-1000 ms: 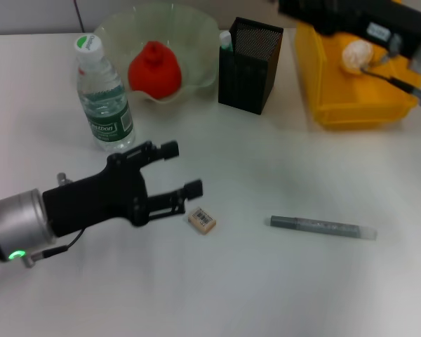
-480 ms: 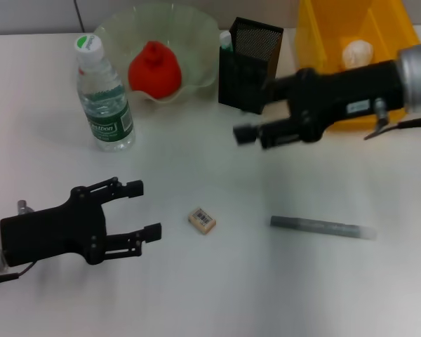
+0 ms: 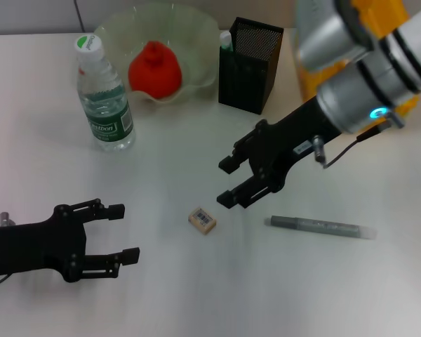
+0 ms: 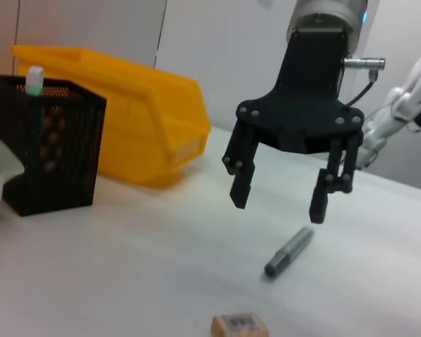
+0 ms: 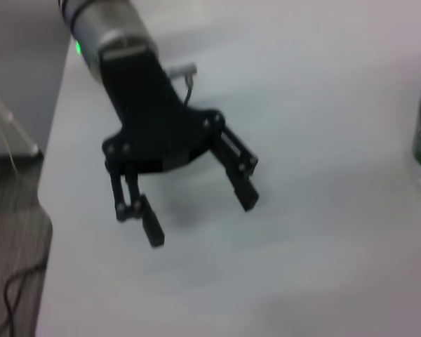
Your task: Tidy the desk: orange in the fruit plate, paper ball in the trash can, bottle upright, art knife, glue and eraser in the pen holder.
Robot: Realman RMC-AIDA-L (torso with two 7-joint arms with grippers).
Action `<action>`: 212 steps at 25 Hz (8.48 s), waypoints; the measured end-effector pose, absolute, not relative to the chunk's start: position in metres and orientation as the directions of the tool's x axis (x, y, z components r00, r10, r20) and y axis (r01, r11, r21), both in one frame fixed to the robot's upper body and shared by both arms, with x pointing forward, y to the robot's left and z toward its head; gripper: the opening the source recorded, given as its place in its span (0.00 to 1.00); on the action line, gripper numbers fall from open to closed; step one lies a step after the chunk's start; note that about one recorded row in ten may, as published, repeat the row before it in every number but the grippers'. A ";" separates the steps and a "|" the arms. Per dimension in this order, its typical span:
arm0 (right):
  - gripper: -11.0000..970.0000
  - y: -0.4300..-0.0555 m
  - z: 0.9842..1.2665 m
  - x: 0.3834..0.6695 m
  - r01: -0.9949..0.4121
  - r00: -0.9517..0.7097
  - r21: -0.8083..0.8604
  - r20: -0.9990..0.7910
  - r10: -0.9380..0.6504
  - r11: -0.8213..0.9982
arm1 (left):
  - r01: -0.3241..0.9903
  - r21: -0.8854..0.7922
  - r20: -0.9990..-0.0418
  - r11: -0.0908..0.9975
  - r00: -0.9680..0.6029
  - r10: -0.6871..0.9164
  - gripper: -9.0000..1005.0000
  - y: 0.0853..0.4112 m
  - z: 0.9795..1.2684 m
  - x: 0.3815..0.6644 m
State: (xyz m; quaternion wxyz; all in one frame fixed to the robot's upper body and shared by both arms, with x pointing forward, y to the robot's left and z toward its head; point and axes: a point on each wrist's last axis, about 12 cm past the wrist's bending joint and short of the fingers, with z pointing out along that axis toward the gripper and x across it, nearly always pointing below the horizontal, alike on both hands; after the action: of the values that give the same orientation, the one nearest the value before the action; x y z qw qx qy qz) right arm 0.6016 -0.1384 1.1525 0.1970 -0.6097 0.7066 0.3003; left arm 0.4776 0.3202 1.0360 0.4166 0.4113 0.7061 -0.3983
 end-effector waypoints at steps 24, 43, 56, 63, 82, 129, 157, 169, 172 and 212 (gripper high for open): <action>0.66 -0.088 1.115 0.584 -0.999 0.033 0.015 -0.564 -0.825 -0.049 | 0.923 -0.137 -0.925 0.359 -0.249 0.287 0.86 0.326 1.039 0.485; 0.66 -0.082 1.102 0.582 -0.999 0.039 -0.011 -0.550 -0.834 -0.039 | 0.918 -0.142 -0.927 0.371 -0.255 0.275 0.86 0.326 1.039 0.486; 0.58 -0.084 1.098 0.582 -1.000 -0.002 0.015 -0.547 -0.837 -0.007 | 0.916 -0.145 -0.929 0.374 -0.256 0.268 0.86 0.324 1.039 0.486; 0.53 -0.086 1.093 0.581 -1.000 -0.013 0.023 -0.534 -0.845 0.000 | 0.911 -0.142 -0.932 0.388 -0.255 0.257 0.86 0.326 1.040 0.487; 0.45 -0.092 1.132 0.594 -0.993 -0.120 0.082 -0.646 -0.754 0.088 | 0.909 -0.145 -0.931 0.391 -0.260 0.258 0.86 0.327 1.040 0.486; 0.56 -0.159 1.204 0.682 -0.767 -0.389 -0.109 -0.704 -0.594 0.632 | 0.898 -0.161 -0.931 0.410 -0.276 0.238 0.86 0.324 1.039 0.489; 0.70 -0.187 1.216 0.615 -0.941 -0.276 0.078 -0.737 -0.616 0.329 | 0.907 -0.160 -0.937 0.389 -0.264 0.231 0.86 0.320 1.042 0.491; 0.70 -0.213 1.189 0.598 -0.944 -0.326 0.130 -0.526 -0.786 0.304 | 0.910 -0.169 -0.939 0.380 -0.266 0.218 0.86 0.315 1.044 0.493; 0.70 -0.218 1.185 0.593 -0.944 -0.330 0.152 -0.468 -0.820 0.294 | 0.905 -0.179 -0.936 0.387 -0.277 0.215 0.86 0.313 1.043 0.494; 0.43 -0.190 1.132 0.577 -0.977 -0.200 0.106 -0.161 -0.967 0.184 | 0.880 -0.206 -0.939 0.428 -0.301 0.166 0.86 0.303 1.040 0.498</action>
State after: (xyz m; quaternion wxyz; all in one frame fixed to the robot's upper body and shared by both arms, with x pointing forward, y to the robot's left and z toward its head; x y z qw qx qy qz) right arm 0.5771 -0.1896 1.1324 0.0287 -0.6319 0.7690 0.0922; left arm 0.4975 0.3031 1.0398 0.4616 0.3696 0.7077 -0.3867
